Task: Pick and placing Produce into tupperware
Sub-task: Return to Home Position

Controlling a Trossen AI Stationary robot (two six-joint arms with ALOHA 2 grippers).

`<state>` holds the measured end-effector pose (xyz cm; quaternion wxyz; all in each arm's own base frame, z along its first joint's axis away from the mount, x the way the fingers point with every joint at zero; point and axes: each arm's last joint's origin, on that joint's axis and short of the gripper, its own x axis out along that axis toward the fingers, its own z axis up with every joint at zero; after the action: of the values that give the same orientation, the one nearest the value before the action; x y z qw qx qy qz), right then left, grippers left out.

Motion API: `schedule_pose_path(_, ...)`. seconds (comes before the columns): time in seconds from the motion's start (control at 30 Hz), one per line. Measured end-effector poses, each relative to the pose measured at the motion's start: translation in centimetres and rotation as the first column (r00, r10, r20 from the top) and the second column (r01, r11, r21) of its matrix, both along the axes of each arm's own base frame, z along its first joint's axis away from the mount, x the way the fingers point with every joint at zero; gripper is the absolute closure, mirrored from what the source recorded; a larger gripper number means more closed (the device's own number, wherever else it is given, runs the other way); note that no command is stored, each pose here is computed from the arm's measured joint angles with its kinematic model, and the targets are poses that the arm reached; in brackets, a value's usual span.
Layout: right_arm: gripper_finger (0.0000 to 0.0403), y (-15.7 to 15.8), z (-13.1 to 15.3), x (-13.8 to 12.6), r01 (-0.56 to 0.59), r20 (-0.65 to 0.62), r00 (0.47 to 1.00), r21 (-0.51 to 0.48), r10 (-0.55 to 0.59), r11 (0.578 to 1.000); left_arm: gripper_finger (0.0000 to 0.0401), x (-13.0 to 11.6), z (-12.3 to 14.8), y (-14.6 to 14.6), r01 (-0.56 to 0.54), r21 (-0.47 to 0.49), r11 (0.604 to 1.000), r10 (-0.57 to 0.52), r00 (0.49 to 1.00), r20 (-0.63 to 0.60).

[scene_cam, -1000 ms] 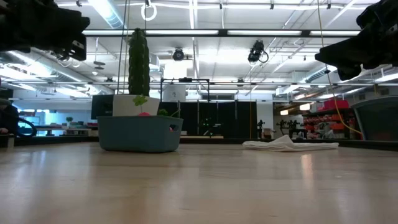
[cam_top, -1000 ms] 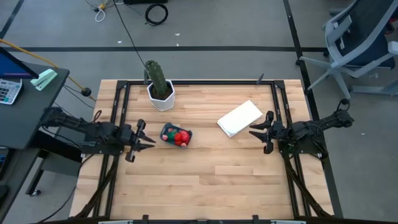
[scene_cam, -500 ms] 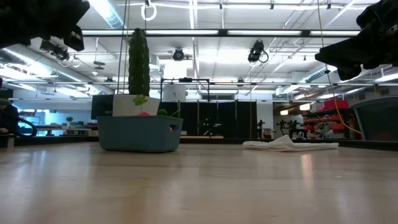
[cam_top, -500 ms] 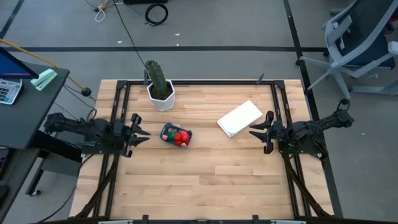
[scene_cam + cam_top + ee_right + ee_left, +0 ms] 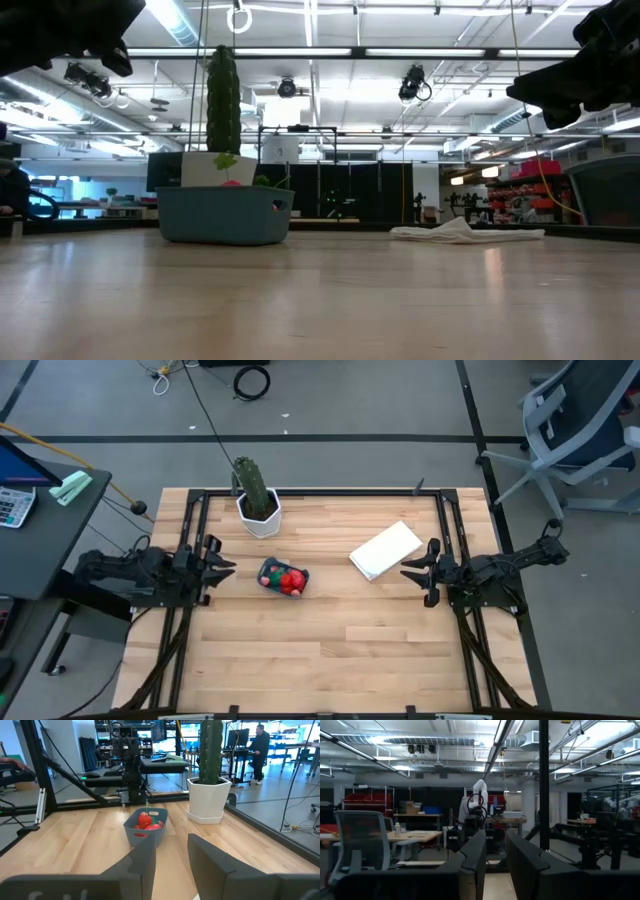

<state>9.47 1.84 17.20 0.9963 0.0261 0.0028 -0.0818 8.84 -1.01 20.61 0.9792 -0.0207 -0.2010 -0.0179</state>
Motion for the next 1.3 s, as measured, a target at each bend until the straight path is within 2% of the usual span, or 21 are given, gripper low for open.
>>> schedule_pose_path(1.3, 0.0282, 0.0, -0.01, 0.0, 0.0, 0.0, 1.0, 0.0, 0.0, 1.0, 0.0325, 0.01, 0.02, 0.18, -0.02, 0.0, 1.0, 0.02, 1.0, 0.002)
